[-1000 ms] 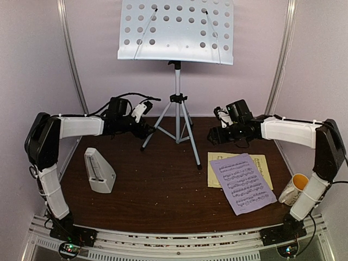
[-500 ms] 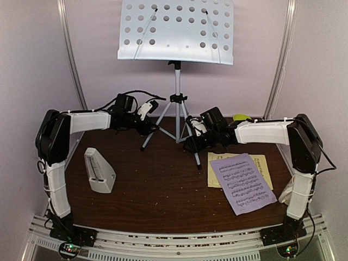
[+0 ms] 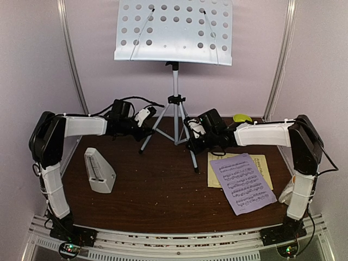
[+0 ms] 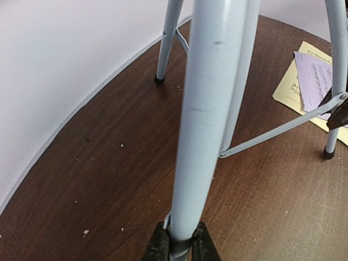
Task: Set up the instrument practice props
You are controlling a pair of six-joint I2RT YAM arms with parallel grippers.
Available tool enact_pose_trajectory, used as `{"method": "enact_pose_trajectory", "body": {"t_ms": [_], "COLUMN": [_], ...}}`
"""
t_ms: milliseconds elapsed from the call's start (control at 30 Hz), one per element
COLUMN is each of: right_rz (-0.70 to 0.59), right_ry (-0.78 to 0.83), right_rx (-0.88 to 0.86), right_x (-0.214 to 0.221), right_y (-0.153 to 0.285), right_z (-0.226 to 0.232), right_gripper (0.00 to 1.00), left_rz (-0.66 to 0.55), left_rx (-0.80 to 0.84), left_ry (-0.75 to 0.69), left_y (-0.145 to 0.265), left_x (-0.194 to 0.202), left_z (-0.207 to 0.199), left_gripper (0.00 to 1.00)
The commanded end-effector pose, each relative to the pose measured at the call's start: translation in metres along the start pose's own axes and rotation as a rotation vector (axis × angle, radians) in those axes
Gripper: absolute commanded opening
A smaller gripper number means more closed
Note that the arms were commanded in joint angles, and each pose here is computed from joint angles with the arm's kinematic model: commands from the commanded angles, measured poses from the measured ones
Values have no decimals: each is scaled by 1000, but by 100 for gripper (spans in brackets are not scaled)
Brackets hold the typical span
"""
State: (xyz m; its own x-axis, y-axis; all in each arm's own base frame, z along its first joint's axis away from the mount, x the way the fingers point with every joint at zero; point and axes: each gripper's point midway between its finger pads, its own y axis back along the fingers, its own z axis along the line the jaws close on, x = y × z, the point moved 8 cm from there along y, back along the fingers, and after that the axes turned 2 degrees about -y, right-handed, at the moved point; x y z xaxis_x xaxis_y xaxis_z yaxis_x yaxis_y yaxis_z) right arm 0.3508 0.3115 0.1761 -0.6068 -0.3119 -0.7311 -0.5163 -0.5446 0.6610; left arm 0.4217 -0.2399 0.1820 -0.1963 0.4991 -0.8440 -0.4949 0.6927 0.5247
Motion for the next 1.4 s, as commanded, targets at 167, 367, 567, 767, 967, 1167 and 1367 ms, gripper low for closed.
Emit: {"method": "enact_pose_trajectory", "body": {"t_ms": [167,367,567,767,967,1167,1367], "right_rz": [-26,-4,4,-9,3,-27,39], "right_ry": [-3,3,-27,-54,-72,-115,-204], "right_rx": [-29,-50,-67,-100,-84,-7,275], "right_x": [10,39,65,86,92,92,119], "right_y": [31,44,61,71,69,95,132], "right_z": [22,42,57,78,83,70,35], "right_gripper": [0,0,0,0,16,68,74], "left_rz": [-47,-36,-28,-14,6,1,-56], "left_rx": [-81,-119,-154,-143,-166,-203,-266], "left_ry": [35,72,115,158,134,122,119], "left_y": [42,66,91,93,87,96,116], "left_x": [-3,10,27,49,45,41,27], "left_z": [-10,-26,-52,-76,-88,-95,-100], "left_gripper": [0,0,0,0,6,51,71]}}
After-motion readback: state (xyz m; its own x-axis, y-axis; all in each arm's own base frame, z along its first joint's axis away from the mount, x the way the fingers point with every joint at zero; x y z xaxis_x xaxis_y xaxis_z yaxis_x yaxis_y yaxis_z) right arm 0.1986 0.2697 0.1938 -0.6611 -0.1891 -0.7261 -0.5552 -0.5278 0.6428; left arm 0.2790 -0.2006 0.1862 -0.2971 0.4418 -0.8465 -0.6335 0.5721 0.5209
